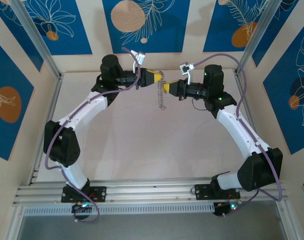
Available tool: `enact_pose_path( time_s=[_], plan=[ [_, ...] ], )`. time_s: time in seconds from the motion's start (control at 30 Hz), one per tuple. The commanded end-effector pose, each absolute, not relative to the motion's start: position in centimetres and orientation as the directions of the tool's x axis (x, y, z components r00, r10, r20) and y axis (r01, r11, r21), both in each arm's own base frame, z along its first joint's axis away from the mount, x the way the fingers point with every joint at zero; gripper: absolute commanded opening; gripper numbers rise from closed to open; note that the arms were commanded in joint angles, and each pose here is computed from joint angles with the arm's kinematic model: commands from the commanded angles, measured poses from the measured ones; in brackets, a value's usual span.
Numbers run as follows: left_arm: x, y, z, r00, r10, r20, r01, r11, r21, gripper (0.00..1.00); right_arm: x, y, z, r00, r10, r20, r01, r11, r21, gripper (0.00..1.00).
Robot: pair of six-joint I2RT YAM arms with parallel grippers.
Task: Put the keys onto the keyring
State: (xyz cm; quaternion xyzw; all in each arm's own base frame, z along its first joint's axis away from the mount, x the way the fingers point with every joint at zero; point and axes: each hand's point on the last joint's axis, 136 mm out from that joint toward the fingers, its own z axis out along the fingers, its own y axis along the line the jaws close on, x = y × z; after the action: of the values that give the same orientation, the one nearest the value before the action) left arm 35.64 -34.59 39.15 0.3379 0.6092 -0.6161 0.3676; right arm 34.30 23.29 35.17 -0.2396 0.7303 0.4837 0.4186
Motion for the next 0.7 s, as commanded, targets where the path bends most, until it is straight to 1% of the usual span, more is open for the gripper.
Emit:
enact_pose_path(
  time_s=[0.0, 0.43, 0.67],
  plan=[
    [35.0, -34.6, 39.5, -0.471, -0.032, -0.882, 0.882, 0.013, -0.471, 0.00, 33.9, 22.7, 37.7, -0.467, 0.063, -0.882, -0.787, 0.426, 0.447, 0.00],
    [35.0, -34.5, 39.4, -0.465, -0.029, -0.885, 0.885, 0.020, -0.466, 0.00, 34.4, 21.6, 39.3, -0.438, 0.072, -0.896, -0.789, 0.447, 0.421, 0.00],
    [34.9, -34.6, 39.5, -0.463, -0.028, -0.886, 0.886, 0.017, -0.464, 0.00, 34.4, 21.5, 39.6, -0.438, 0.068, -0.896, -0.794, 0.439, 0.421, 0.00]
  ],
)
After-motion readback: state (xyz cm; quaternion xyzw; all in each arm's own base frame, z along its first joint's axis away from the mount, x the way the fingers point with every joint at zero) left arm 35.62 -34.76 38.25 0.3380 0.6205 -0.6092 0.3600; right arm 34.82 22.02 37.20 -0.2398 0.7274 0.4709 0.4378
